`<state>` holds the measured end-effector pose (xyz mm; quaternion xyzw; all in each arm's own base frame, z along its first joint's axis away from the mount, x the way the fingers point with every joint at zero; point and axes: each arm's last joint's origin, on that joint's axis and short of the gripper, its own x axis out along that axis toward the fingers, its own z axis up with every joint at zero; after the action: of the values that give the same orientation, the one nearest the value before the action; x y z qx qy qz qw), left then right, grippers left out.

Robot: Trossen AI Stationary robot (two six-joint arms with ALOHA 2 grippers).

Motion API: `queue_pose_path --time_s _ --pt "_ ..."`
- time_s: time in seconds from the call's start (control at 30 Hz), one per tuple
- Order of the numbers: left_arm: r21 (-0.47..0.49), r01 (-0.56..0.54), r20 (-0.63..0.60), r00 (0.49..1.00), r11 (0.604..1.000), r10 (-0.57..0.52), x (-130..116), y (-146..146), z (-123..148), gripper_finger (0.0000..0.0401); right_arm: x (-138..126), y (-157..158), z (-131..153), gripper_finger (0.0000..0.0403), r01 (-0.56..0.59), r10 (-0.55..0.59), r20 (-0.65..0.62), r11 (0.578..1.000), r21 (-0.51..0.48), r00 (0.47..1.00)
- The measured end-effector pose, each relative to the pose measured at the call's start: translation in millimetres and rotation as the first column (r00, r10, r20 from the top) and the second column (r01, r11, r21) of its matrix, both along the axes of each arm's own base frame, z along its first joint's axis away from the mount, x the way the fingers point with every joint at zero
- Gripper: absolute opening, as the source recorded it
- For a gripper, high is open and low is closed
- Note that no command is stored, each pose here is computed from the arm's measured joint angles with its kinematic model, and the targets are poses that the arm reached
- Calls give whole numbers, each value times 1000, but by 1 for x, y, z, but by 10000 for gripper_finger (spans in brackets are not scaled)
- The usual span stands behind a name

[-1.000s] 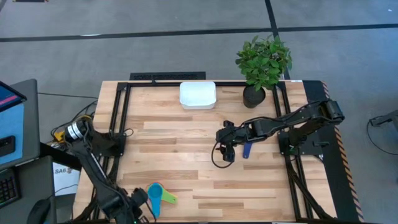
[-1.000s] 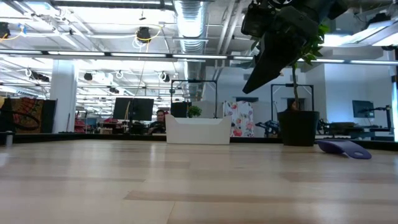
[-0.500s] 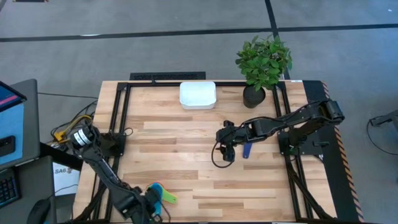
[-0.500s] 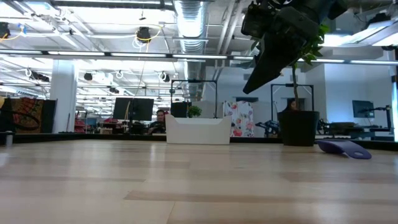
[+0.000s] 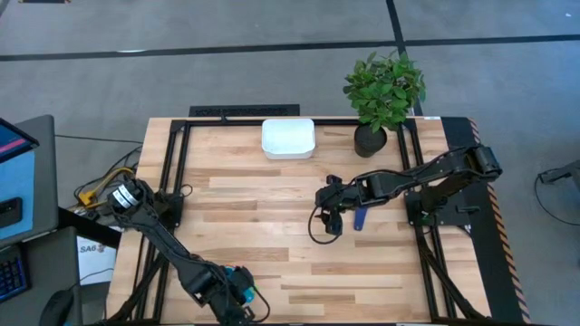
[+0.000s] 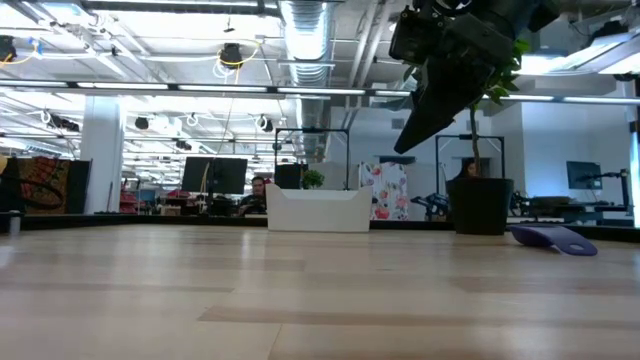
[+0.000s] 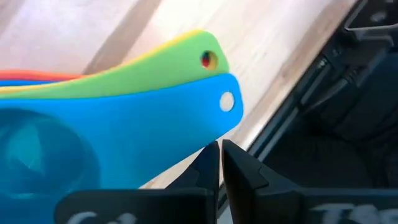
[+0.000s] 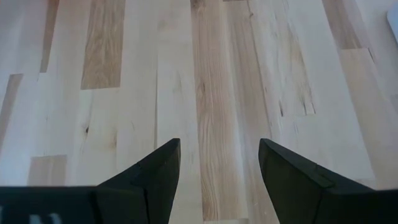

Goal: Nest measuring cups in basket
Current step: Stack the light blue measuring cup into the green measuring cup, then stack the dark purple measuring cup into the light blue measuring cup

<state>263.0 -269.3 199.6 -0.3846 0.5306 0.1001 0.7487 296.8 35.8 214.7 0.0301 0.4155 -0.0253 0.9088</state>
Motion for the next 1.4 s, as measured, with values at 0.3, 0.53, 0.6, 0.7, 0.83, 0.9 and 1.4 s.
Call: queue_pose_path --time_s 0.3,0.53,0.6,0.7,0.83,0.9,1.4 --pt "61 -65 28 998 996 64 0 4 -1 4 0 0 0 240 0 0 -6 1000 -1 1000" --pt "44 -49 16 999 998 49 0 3 1 4 -4 -1 -3 240 8 -8 -51 1000 -2 999" --pt "32 -50 29 998 998 49 2 1 8 4 -12 -4 -4 240 14 -16 -132 1000 -12 991" --pt "60 -47 83 996 997 42 6 -1 30 4 -27 -10 -3 240 69 -74 -238 997 -30 968" --pt "213 -49 114 993 976 25 6 4 61 4 -46 -17 4 240 158 -172 -306 985 -70 936" --pt "277 -79 137 990 958 42 5 7 72 4 -57 -19 8 240 200 -223 -331 974 -103 917" --pt "518 88 -116 993 851 -32 19 66 26 4 -136 -36 -33 240 663 -622 -297 747 51 724"
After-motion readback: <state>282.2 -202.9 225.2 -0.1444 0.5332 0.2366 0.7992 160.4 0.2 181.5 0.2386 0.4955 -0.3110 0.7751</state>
